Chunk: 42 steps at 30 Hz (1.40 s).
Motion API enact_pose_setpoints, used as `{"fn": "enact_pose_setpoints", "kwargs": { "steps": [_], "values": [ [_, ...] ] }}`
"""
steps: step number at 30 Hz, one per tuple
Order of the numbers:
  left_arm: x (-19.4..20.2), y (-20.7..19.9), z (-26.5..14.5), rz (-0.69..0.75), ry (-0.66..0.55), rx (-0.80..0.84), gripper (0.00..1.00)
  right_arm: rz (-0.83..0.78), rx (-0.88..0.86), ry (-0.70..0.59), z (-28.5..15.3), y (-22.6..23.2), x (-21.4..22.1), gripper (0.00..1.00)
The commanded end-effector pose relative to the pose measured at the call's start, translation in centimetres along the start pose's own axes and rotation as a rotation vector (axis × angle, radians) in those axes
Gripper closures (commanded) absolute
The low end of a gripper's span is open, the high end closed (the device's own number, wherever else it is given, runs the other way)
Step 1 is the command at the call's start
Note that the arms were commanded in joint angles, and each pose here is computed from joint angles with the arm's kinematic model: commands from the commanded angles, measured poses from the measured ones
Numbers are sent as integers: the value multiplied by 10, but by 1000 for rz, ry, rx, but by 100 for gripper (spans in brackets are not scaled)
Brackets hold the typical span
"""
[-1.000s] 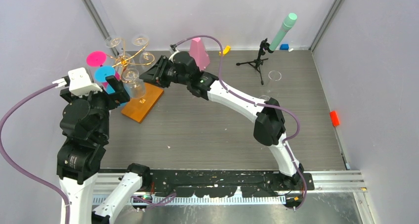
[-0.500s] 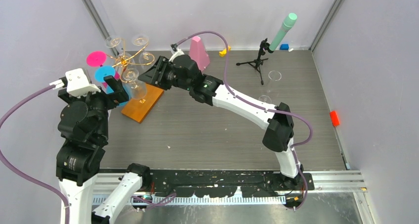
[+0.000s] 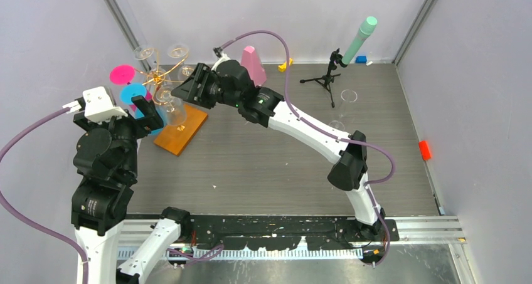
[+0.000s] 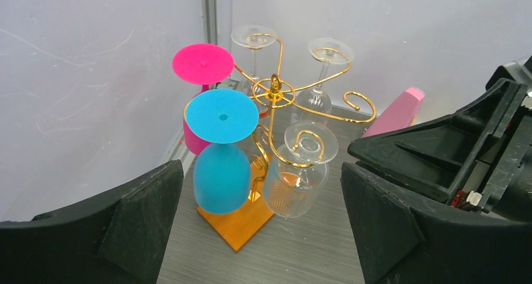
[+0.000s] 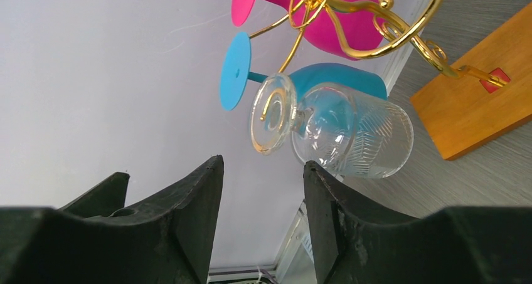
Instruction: Take the wine glass off the wine glass rack
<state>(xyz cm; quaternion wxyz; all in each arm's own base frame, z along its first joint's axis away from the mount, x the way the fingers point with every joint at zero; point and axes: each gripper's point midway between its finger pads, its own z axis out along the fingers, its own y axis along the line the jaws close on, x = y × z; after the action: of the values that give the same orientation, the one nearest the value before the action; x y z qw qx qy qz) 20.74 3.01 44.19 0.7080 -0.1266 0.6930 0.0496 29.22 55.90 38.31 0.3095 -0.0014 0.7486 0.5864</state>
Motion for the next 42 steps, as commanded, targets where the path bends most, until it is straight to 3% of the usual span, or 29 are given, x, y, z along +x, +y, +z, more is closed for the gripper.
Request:
{"fn": "enact_pose_setpoints", "kwargs": {
  "steps": [1, 13, 28, 36, 42],
  "values": [
    [-12, 2, 0, -18, -51, -9, 0, -15, -20, -3, 1, 8, -4, 44],
    [-13, 3, -2, -20, -54, -8, 0, -7, -126, 2, 12, 20, -4, 46],
    [-11, 3, -1, -17, -51, -10, 0, 13, -112, -27, 22, 6, -15, 53],
    [-10, 2, 1, -12, -46, -10, 1, 39, -140, -23, 26, 5, -19, 65],
    [-9, 2, 2, -7, -44, -12, 1, 75, -189, -15, 28, 11, -23, 67]
  ]
}}
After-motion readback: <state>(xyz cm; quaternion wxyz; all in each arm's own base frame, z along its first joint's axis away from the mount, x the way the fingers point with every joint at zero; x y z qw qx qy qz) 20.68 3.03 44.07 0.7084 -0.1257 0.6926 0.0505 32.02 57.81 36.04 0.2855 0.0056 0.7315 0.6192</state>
